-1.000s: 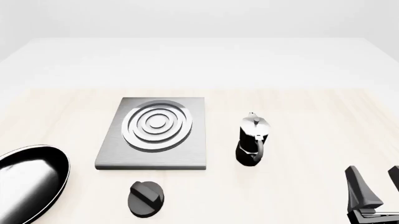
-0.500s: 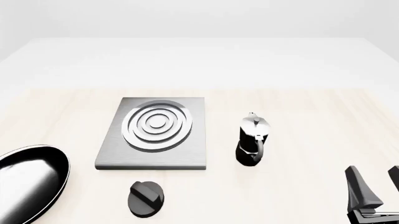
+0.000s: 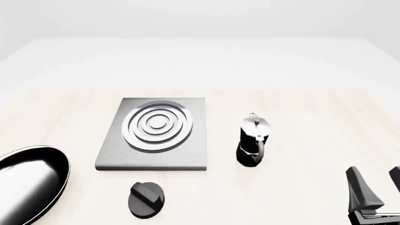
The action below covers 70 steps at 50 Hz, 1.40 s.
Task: Turn on the stove and put the frying pan on it.
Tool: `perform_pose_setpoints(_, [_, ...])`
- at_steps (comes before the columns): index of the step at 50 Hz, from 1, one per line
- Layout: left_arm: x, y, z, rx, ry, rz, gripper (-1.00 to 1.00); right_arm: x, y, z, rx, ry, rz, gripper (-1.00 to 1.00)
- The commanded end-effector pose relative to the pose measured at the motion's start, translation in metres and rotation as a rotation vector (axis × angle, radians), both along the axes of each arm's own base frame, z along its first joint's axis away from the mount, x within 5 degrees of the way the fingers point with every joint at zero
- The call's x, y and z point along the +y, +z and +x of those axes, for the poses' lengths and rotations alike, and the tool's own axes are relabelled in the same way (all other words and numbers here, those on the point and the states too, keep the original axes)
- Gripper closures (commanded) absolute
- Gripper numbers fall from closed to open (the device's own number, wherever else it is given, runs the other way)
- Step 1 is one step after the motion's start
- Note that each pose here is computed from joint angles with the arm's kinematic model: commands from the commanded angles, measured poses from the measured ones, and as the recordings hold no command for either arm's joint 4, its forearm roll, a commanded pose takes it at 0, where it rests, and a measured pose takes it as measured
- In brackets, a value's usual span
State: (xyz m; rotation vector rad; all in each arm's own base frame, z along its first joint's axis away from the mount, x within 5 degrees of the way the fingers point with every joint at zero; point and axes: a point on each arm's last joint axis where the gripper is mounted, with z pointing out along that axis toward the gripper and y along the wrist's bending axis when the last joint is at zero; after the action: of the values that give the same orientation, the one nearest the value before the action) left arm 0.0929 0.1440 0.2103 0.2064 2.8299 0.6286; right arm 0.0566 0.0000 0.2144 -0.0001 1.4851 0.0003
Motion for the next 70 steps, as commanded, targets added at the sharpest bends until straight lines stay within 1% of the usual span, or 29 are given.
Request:
perform_pose_setpoints(1, [0.006, -0.01, -0.002, 0.02, 0.002, -0.008, -1.0, 0.0, 0.0, 0.0, 0.0, 0.0, 0.0, -1.0])
perform_pose_setpoints(22, [0.018, -0.025, -0.009, 0.07, -0.003, -0.021, -1.0, 0.0, 0.0, 0.0, 0.0, 0.0, 0.0, -1.0])
perform_pose_setpoints(29, [0.018, -0.027, -0.011, 0.086, -0.021, -0.026, -1.0, 0.0, 0.0, 0.0, 0.0, 0.0, 0.0, -1.0])
perform_pose_setpoints(37, [0.019, -0.036, -0.015, 0.113, -0.043, -0.03, -1.0, 0.0, 0.0, 0.0, 0.0, 0.0, 0.0, -1.0])
perform_pose_setpoints(42, [0.021, -0.046, -0.022, 0.142, -0.061, -0.036, -1.0, 0.0, 0.0, 0.0, 0.0, 0.0, 0.0, -1.0])
perform_pose_setpoints(50, [0.023, -0.05, -0.02, 0.146, -0.073, -0.035, -1.0, 0.0, 0.0, 0.0, 0.0, 0.0, 0.0, -1.0])
perform_pose_setpoints(67, [0.028, -0.063, -0.027, 0.17, -0.076, -0.044, -1.0, 0.0, 0.0, 0.0, 0.0, 0.0, 0.0, -1.0])
perform_pose_setpoints(70, [0.022, -0.064, -0.022, 0.157, -0.088, -0.042, -1.0, 0.0, 0.0, 0.0, 0.0, 0.0, 0.0, -1.0])
